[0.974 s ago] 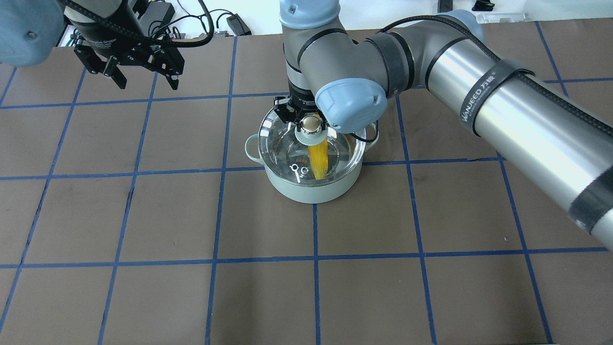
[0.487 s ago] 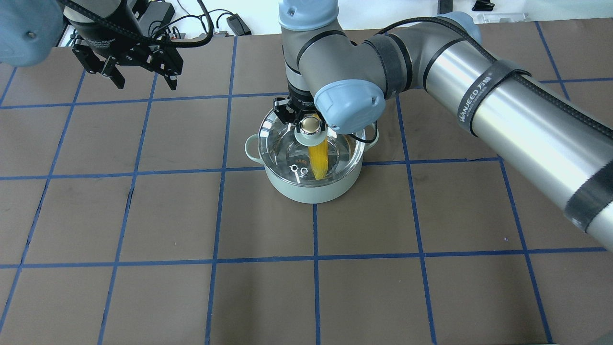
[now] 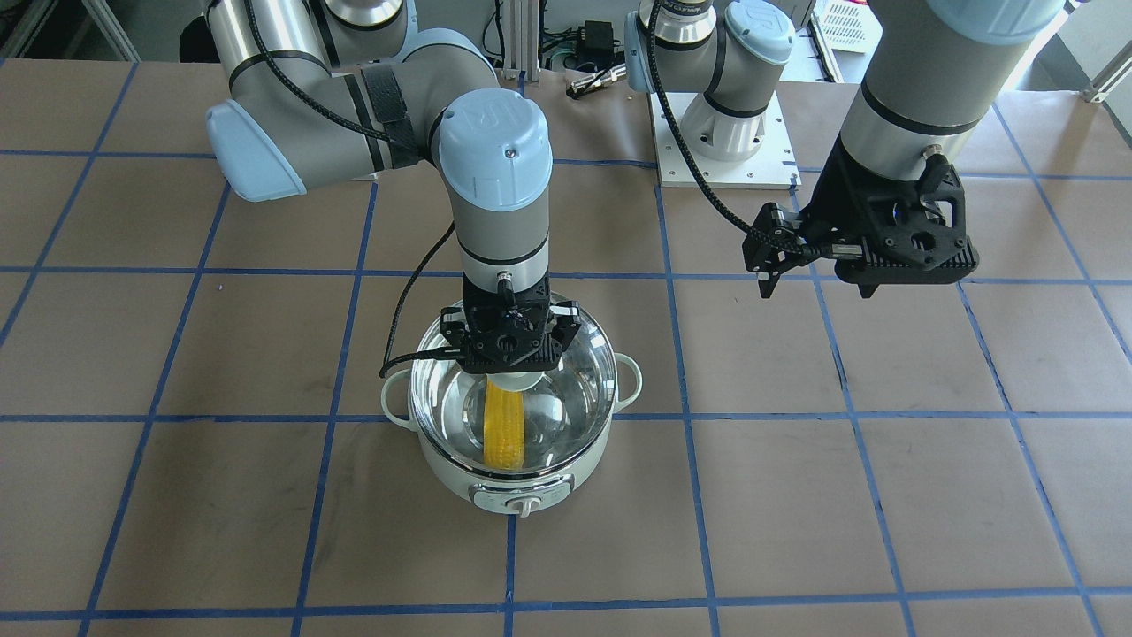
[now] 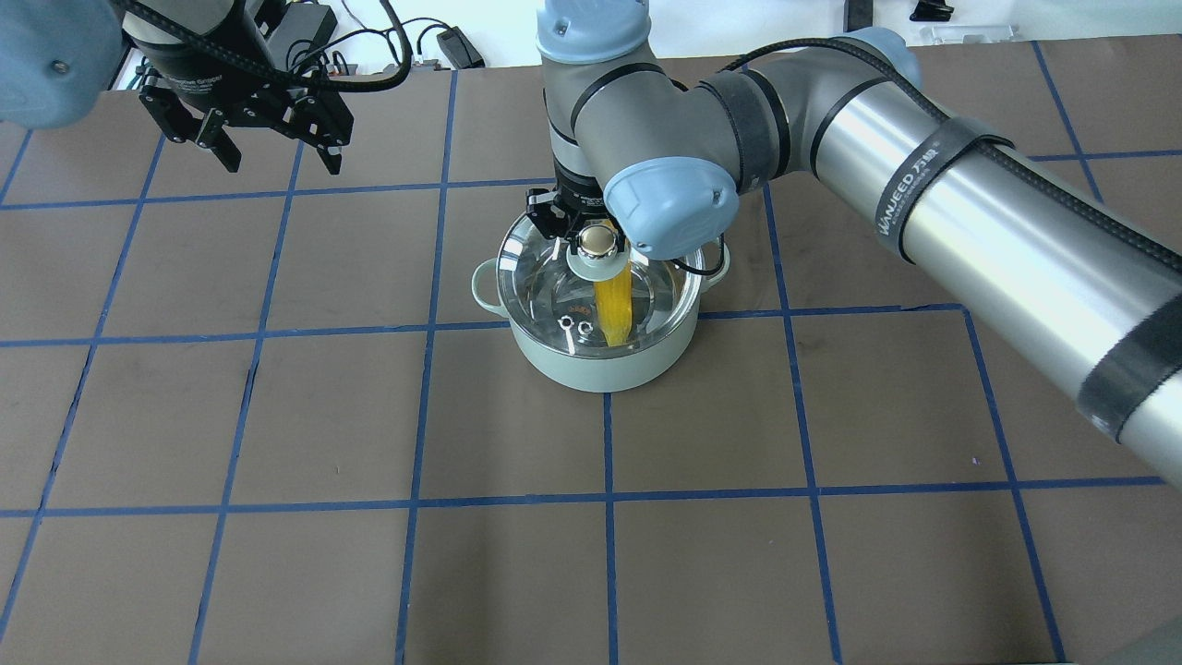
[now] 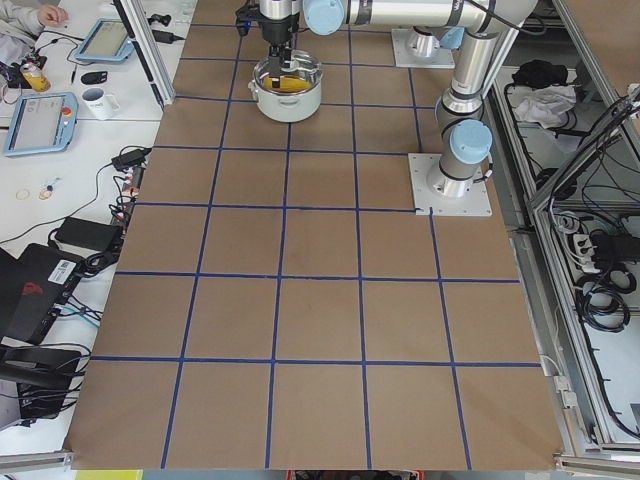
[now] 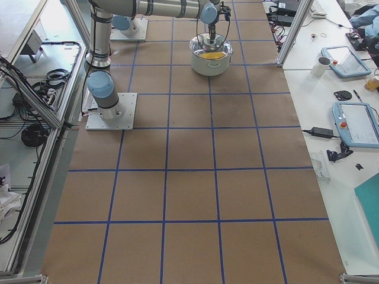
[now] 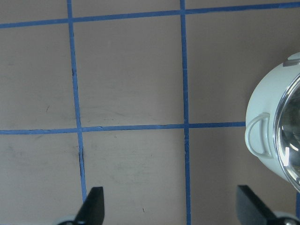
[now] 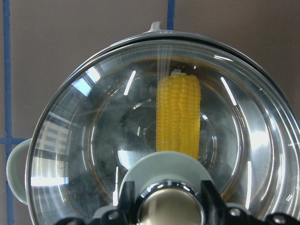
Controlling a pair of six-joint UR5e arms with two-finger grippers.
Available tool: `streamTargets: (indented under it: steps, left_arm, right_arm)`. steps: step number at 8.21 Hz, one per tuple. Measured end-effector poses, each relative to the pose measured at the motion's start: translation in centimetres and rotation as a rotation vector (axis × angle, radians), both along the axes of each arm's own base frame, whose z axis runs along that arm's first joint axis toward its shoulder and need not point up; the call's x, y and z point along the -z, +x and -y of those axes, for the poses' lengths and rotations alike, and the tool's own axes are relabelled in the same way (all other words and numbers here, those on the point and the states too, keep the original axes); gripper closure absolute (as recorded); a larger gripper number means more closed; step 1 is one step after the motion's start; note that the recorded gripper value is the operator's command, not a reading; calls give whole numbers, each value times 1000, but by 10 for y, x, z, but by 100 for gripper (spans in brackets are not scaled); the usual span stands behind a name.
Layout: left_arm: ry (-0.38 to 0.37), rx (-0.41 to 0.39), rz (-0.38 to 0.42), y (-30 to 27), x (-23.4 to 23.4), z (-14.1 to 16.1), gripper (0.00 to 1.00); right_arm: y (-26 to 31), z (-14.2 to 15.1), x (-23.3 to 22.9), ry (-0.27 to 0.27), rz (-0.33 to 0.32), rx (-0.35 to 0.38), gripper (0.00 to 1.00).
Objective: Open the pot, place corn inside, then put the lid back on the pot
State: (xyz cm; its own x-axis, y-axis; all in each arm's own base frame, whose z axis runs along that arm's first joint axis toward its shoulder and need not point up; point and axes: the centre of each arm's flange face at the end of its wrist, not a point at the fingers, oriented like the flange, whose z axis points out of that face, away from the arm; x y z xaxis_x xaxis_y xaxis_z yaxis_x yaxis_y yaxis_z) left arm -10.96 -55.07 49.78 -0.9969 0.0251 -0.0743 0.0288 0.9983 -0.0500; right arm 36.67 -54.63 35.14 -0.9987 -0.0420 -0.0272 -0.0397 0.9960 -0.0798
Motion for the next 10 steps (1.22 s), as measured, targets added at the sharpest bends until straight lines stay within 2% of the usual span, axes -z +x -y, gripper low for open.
streamTargets:
  steps: [10]
  left_arm:
    - [2, 1, 0, 0, 2, 1, 0]
  right_arm:
    - [0, 3, -2, -33, 0, -9, 95]
